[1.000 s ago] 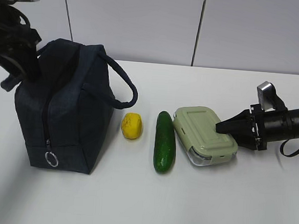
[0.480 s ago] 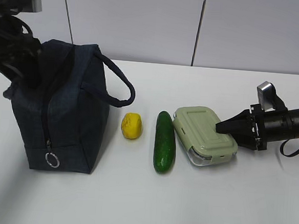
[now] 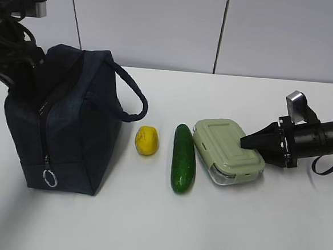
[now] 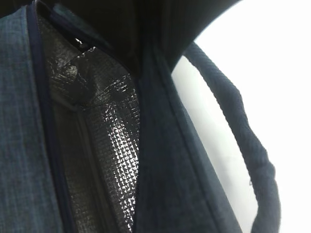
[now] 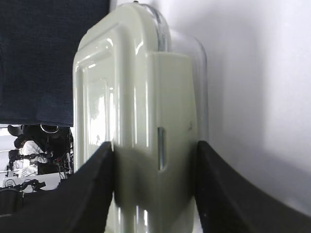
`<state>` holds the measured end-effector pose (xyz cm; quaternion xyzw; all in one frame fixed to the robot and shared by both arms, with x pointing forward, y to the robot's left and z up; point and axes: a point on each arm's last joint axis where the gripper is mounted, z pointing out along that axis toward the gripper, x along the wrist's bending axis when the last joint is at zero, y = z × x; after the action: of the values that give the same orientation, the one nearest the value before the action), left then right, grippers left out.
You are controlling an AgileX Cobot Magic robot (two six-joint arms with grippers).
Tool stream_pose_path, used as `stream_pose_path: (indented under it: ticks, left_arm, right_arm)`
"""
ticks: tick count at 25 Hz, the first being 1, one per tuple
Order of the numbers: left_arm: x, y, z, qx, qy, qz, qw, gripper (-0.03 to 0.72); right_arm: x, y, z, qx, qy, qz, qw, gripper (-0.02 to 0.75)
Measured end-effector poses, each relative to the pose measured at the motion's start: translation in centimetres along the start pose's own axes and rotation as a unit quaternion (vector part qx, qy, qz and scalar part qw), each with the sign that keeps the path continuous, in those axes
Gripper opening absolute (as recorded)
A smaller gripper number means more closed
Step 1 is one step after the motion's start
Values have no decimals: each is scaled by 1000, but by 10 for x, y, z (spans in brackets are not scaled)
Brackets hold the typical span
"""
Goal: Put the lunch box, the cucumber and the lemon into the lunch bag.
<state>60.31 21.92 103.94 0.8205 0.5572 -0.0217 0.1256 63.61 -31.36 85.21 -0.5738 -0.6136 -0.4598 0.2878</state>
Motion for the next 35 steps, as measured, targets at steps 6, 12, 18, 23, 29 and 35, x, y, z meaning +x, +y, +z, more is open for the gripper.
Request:
stream_pose_path:
  ticks: [6,12,18,23,29,35]
  left_arm:
    - [0,11,-19,-21,55,8,998,10]
    - [-23,28,-45,-63,113,40,991,8]
    - [-57,32,-28,-45,118,77,989,7]
    - [-64,37,-4,-19,112,80,990,7]
    - [-63,37,-3,-18,113,79,990,7]
    - [-63,37,-3,-18,113,79,990,7]
  right_arm:
    - [0,0,0,0,0,0,1000,372]
    - [0,0,0,0,0,2,1000,372]
    - [0,0,0,0,0,3,1000,372]
    - [0,0,0,0,1,4,1000,372]
    - [0,0,0,-1,1,6,1000,372]
    - [0,0,0,-2,1,11,1000,372]
